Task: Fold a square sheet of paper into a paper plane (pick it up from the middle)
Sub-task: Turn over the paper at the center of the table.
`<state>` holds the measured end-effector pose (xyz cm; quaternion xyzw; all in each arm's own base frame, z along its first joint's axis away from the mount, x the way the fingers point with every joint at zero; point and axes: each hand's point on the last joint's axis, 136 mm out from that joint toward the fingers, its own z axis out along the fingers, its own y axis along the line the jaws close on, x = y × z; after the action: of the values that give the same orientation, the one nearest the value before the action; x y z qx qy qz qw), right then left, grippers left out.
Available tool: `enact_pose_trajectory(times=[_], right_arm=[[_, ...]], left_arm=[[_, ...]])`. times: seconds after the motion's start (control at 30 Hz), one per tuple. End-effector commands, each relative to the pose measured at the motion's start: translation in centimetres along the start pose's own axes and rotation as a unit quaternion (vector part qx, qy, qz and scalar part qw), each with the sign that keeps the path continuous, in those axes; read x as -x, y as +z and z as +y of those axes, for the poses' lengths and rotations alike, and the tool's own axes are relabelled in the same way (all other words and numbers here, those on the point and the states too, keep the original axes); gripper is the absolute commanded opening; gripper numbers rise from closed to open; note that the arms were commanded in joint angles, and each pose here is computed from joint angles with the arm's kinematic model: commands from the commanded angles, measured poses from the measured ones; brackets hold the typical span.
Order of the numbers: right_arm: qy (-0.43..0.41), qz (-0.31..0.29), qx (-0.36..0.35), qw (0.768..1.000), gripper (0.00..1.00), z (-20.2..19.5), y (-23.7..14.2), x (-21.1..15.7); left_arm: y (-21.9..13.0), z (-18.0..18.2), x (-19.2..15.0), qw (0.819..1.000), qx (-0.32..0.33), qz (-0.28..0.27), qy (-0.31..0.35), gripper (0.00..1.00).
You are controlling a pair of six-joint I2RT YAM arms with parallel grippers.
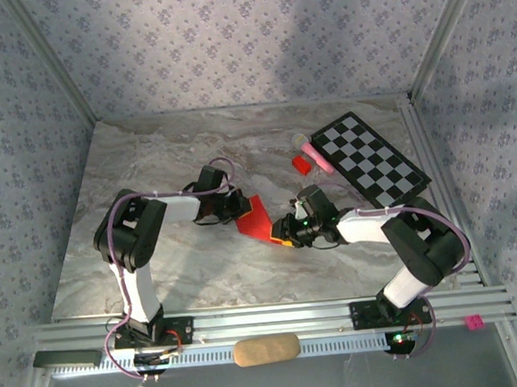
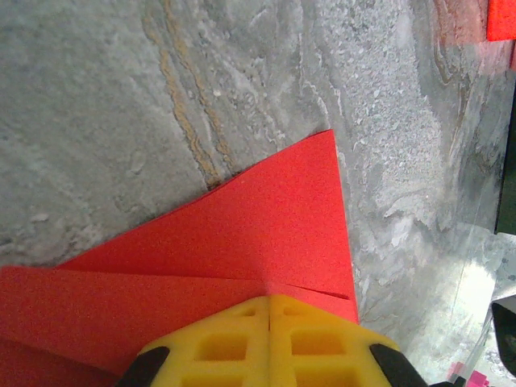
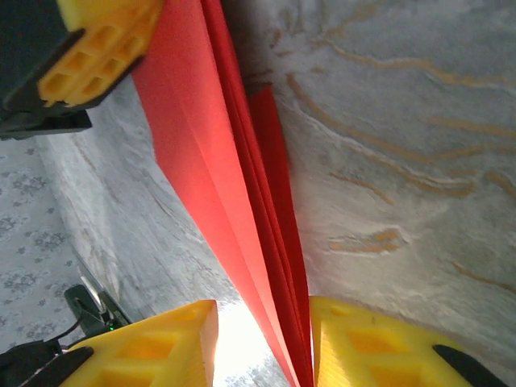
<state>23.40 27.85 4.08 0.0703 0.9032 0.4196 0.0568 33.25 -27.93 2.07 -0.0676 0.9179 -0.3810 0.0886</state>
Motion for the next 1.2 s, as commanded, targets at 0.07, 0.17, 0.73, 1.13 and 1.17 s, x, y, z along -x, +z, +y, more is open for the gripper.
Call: enact_pose_trajectory(times=[0.07, 0.17, 0.73, 1.13, 1.17], right_arm=[[0.0, 0.003, 0.011, 1.0, 0.31, 0.2, 0.2, 0.1], [0.001, 0.001, 0.009, 1.0, 0.29, -0.1, 0.1, 0.2], [-0.023, -0.004, 0.01, 1.0, 0.04, 0.3, -1.5, 0.9], [-0.209, -0.083, -0.184, 0.957, 0.03, 1.9, -9.5, 3.7], [-0.223, -0.091, -0.202, 0.949, 0.02, 2.1, -10.2, 4.1]], left_arm=[[-0.2, 1.8, -0.9, 0.999, 0.033, 0.009, -0.019, 0.08], [-0.2, 1.5, -0.9, 0.999, 0.031, 0.008, -0.018, 0.08], [-4.1, -4.1, 0.9, 0.999, -0.02, -0.043, 0.018, 0.26], [-12.3, -5.2, 2.4, 0.98, 0.037, -0.18, 0.074, 0.47], [-12.8, -5.1, 2.4, 0.979, 0.04, -0.187, 0.075, 0.47]])
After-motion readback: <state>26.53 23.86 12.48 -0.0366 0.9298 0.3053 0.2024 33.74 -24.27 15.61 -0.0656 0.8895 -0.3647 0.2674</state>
